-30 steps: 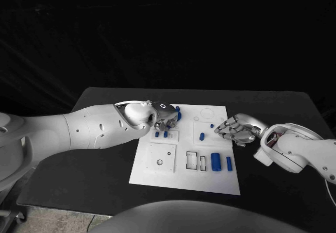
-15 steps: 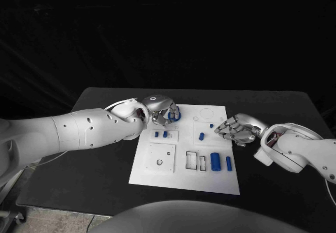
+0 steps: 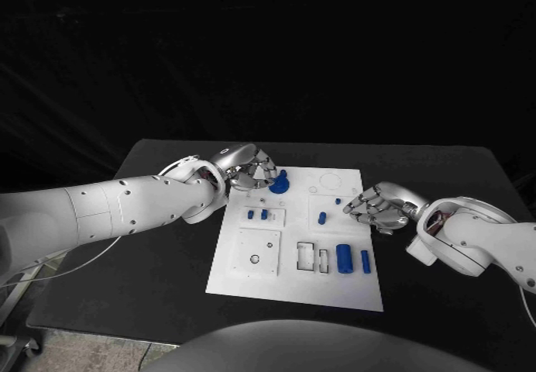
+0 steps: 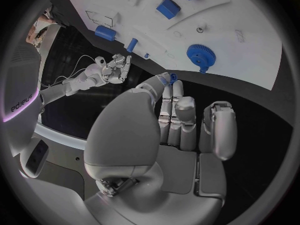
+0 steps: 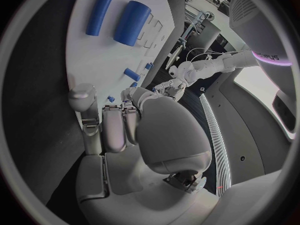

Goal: Assemble the parts on the task board

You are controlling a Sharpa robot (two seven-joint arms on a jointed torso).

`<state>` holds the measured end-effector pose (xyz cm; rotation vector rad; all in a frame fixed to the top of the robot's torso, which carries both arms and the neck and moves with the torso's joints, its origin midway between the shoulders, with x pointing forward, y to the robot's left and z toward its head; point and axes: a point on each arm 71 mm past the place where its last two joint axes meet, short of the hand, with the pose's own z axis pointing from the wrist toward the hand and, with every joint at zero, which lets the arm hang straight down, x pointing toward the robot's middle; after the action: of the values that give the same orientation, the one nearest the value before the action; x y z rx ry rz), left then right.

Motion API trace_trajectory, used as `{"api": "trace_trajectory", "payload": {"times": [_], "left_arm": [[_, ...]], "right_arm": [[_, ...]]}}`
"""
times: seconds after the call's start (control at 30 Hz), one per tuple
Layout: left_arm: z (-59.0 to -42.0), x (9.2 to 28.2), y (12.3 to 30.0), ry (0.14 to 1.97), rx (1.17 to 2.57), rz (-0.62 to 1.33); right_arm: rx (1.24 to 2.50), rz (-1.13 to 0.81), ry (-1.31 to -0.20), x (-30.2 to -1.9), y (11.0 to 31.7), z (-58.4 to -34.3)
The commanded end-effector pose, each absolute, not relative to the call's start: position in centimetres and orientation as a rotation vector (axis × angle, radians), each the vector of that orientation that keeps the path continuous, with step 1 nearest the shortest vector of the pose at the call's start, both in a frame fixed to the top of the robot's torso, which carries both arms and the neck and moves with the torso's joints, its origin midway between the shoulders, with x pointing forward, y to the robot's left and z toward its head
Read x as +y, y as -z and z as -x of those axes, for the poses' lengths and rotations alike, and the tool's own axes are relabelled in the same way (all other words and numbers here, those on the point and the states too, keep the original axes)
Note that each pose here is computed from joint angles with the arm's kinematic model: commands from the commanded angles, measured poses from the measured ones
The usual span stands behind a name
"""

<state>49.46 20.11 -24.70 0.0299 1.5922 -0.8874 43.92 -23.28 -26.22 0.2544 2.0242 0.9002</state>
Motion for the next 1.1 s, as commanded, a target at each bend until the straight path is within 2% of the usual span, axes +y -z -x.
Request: {"api": "trace_trajectory", "payload": {"times": [0.03,0.7,0.97,1.1], "left_arm": [[-49.4,20.3,24.6,0.936,1.585,0.006],[-49.2,21.1,26.1,0.880,1.611,-0.048],[-49.0,22.2,26.2,0.739,1.622,-0.140],[-49.0,23.5,25.7,0.638,1.639,-0.190]], "right_arm": [[2.040,-0.255,-0.904,-23.2,26.4,-43.9],[2.023,-0.260,-0.908,-23.4,26.3,-43.9],[2.015,-0.263,-0.907,-23.6,26.2,-43.8],[2.007,-0.266,-0.908,-23.8,26.1,-43.7]]}}
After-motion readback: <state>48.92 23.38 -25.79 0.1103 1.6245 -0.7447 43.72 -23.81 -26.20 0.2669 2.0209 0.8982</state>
